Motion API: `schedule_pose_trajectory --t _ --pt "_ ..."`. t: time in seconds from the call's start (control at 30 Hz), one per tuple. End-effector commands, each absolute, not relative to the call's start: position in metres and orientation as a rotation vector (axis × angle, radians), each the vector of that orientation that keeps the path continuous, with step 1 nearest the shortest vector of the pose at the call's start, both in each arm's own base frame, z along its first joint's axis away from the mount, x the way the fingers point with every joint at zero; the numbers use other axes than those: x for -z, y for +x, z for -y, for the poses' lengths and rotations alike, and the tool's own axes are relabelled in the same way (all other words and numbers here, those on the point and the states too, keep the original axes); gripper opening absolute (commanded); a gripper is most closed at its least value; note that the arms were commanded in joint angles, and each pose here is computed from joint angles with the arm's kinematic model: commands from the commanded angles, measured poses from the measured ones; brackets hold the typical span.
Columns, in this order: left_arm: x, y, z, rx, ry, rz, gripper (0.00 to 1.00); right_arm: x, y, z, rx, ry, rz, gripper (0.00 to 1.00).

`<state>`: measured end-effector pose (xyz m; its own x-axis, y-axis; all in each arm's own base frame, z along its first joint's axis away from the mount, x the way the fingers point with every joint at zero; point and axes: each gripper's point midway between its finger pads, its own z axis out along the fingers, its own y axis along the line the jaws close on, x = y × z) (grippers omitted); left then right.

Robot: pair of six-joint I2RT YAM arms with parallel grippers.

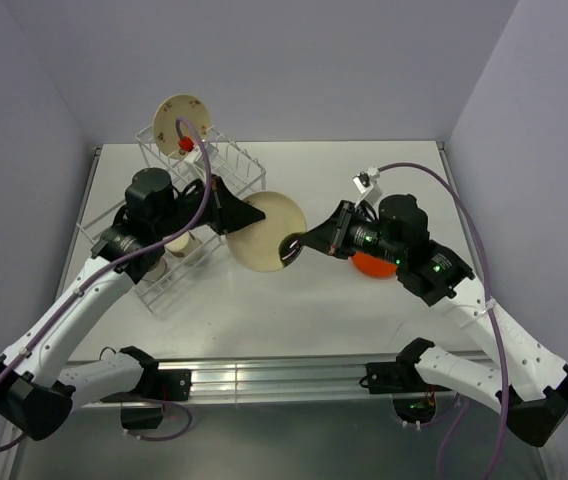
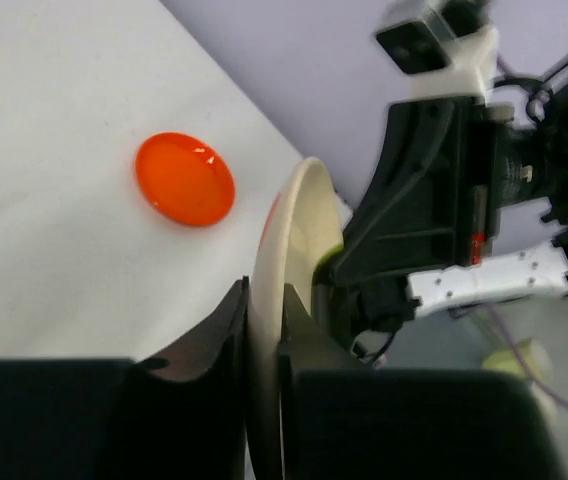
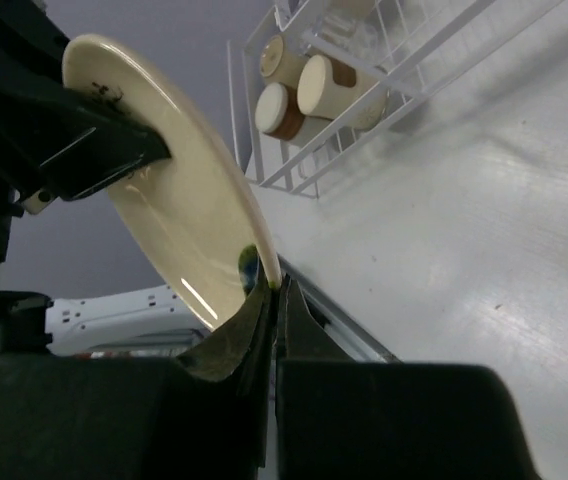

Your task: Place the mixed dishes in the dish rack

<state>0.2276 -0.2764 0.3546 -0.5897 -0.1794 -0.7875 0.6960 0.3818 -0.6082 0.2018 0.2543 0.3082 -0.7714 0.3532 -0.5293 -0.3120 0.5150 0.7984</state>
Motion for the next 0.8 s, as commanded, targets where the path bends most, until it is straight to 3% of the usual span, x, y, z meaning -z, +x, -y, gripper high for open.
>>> schedule_pose_trajectory --t 0.0,0.07,0.1,0.13,0.23,0.53,0.77 --pt "-0.374 0.233 0.282 1.284 0.492 -1.758 0.0 -0.351 0.201 -0.262 -1.357 -0.036 -1.965 0.0" --pt "-0.37 0.241 0.276 1.206 0.467 -1.781 0.0 -0.356 0.201 -0.262 -1.353 -0.053 -1.952 0.05" --pt "-0.38 0.242 0.27 1.167 0.459 -1.759 0.0 -0.356 0.202 -0.261 -1.343 -0.05 -1.952 0.17" --pt "-0.38 0.245 0.263 1.103 0.456 -1.757 0.0 -0.356 0.208 -0.255 -1.289 -0.027 -1.951 0.48" --pt "-0.415 0.26 0.233 0.895 0.434 -1.669 0.0 -0.349 0.217 -0.241 -1.164 0.008 -1.969 0.9" --pt "-0.476 0.315 0.143 0.433 0.431 -1.555 0.0 -0.339 0.234 -0.217 -0.977 0.036 -1.981 0.91" --pt "-0.465 0.362 0.105 0.271 0.484 -1.478 0.0 -0.317 0.239 -0.213 -0.94 0.025 -2.032 0.9"
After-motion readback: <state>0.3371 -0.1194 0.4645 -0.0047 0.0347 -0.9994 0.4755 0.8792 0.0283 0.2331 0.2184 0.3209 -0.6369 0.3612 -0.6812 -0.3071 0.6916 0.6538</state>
